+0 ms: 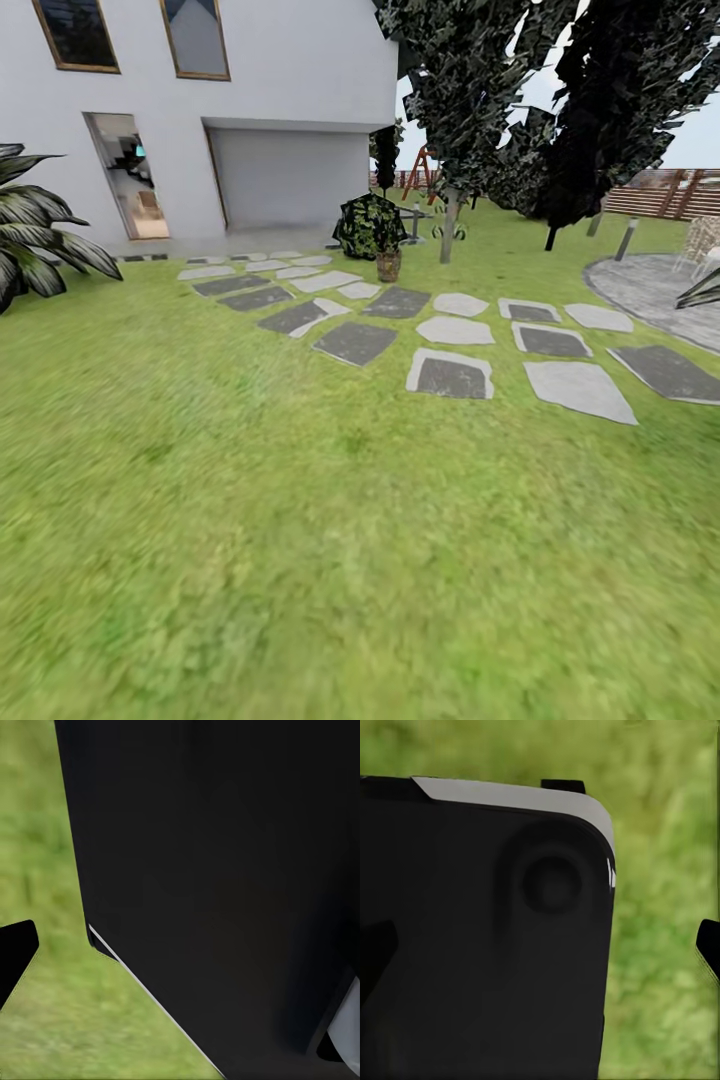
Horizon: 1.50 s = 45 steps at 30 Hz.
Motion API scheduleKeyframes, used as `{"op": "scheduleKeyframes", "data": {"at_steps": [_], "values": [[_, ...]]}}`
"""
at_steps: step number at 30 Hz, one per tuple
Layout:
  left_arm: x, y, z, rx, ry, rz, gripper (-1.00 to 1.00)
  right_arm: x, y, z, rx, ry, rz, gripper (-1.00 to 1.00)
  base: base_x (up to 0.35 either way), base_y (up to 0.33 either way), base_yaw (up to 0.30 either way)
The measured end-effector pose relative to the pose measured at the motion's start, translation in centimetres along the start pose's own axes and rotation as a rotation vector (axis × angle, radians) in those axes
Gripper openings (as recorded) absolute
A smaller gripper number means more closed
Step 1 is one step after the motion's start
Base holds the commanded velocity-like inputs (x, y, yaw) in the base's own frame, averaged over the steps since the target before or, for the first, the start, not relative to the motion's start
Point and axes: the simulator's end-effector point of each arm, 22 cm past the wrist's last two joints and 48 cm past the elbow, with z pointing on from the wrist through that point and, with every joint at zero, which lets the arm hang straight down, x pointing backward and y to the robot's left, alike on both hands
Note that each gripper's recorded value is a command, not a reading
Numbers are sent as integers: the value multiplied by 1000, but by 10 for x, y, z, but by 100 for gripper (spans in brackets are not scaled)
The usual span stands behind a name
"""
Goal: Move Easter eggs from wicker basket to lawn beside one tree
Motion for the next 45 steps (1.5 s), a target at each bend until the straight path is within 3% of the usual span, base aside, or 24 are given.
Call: {"op": "scheduleKeyframes", "data": {"at_steps": [45], "values": [[0, 0, 0, 0, 0, 0, 100, 0, 0, 0, 0, 0, 0, 100, 325, 0, 0]]}}
